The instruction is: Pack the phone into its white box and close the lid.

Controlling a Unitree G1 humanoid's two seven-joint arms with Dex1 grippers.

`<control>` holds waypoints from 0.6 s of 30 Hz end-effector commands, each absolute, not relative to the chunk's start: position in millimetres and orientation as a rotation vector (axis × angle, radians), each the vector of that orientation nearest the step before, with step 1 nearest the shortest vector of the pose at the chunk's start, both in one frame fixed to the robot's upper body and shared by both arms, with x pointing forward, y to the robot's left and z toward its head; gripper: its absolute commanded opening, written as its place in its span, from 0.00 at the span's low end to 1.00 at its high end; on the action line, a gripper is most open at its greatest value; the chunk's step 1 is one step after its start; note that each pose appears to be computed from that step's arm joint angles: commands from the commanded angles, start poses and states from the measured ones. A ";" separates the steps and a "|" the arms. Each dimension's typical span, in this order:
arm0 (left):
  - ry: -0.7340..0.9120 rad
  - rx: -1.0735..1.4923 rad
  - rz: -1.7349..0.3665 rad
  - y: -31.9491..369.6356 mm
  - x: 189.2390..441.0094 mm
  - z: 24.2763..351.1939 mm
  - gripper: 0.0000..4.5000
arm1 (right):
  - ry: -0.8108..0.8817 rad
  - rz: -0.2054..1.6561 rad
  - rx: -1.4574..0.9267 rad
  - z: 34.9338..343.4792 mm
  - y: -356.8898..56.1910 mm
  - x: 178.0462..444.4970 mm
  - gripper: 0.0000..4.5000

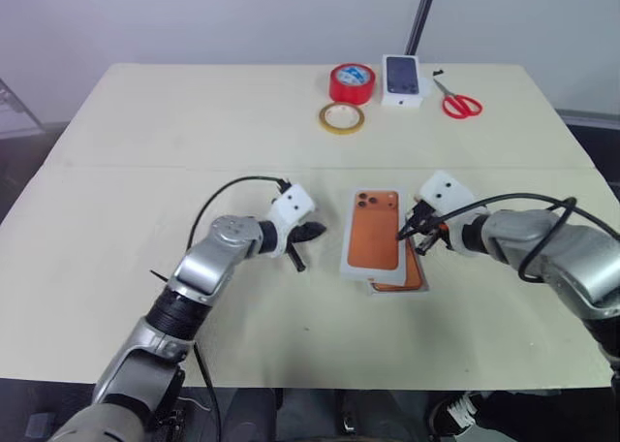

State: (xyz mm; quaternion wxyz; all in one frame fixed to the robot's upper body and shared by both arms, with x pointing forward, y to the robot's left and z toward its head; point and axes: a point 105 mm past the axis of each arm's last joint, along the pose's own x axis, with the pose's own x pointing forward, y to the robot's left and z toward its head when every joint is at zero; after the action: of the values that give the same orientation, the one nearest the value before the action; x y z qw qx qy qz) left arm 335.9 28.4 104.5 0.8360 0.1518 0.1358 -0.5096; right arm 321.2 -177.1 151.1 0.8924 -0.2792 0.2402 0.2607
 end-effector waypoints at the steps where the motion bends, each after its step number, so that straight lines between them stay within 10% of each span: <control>1: 0.232 0.306 -1.151 10.8 330.3 118.9 0.00 | 0.437 0.546 -0.602 166.5 -172.3 324.5 0.01; 18: 0.202 0.236 -1.334 -15.7 297.6 128.9 0.00 | 0.534 0.590 -0.611 155.0 -182.8 295.5 0.01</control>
State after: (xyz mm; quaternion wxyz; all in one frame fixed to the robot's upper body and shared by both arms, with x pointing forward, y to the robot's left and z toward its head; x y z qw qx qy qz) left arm 306.0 -4.0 114.9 0.7885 0.1074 0.1229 -0.5929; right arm 301.4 -191.3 144.1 0.8788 -0.2841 0.2776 0.2645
